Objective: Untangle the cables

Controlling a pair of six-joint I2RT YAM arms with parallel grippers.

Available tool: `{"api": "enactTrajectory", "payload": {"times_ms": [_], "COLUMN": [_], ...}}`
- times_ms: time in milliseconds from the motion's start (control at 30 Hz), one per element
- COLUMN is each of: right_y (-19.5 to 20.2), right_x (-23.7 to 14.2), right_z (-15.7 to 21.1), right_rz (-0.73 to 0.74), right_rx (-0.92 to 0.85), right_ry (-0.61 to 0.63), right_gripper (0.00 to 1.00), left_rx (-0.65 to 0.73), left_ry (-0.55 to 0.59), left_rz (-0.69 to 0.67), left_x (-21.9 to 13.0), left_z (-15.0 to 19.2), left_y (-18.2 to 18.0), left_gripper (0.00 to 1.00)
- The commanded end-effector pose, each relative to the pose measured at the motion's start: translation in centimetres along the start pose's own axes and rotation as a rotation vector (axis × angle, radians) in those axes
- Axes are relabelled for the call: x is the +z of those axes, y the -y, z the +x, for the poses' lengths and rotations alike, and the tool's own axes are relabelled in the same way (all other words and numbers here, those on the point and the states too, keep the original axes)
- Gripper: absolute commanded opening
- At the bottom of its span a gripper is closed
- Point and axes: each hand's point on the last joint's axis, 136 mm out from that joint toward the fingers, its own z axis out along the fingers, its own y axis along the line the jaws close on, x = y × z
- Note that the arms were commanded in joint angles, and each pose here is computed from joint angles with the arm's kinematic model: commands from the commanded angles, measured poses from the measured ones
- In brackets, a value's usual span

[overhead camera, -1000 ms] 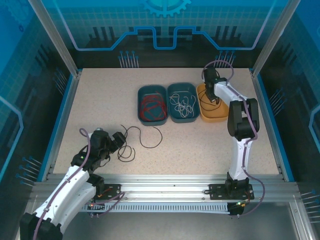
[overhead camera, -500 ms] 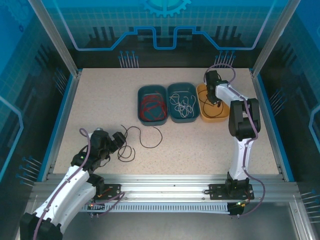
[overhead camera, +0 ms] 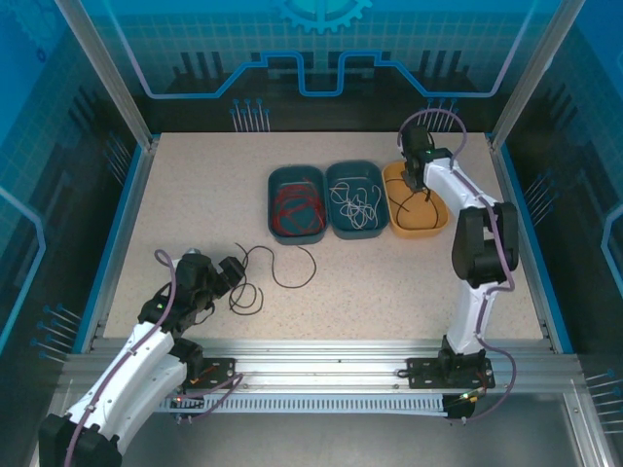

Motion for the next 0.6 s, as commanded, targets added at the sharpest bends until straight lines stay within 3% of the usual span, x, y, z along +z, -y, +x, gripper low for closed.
{"api": "enactTrajectory", "payload": {"times_ms": [0,167,333,567], "right_y": [-0.1,-5.1,-14.1,-26.3], "right_x": [-4.7,-10.1,-16.3,-22.3], "right_z": [-0.9,-1.0,-0.6,2.0], "right_rz": [-0.02,-0.163,-0.446,-0.654], "right_rx": [0.042,0.064,0.048,-0.028], "right_ry": [0.06,0.143,0.226,0.258], "right_gripper": [0.45,0.52,0.66,0.64], "left_rx": [-0.001,-0.011,-0.046,-0.101], "left_ry": [-0.006,-0.017,-0.023,-0.045], "left_rz": [0.007,0.009,-0.04,-0.054], "left_x": [-0.4,-0.4,-0.2,0.4], "left_z": [-0.2,0.0,0.4,1.4], "left_y": [0.3,0.3,-0.9,-1.8], "left_gripper": [0.99,0.99,0.99,0.99]}}
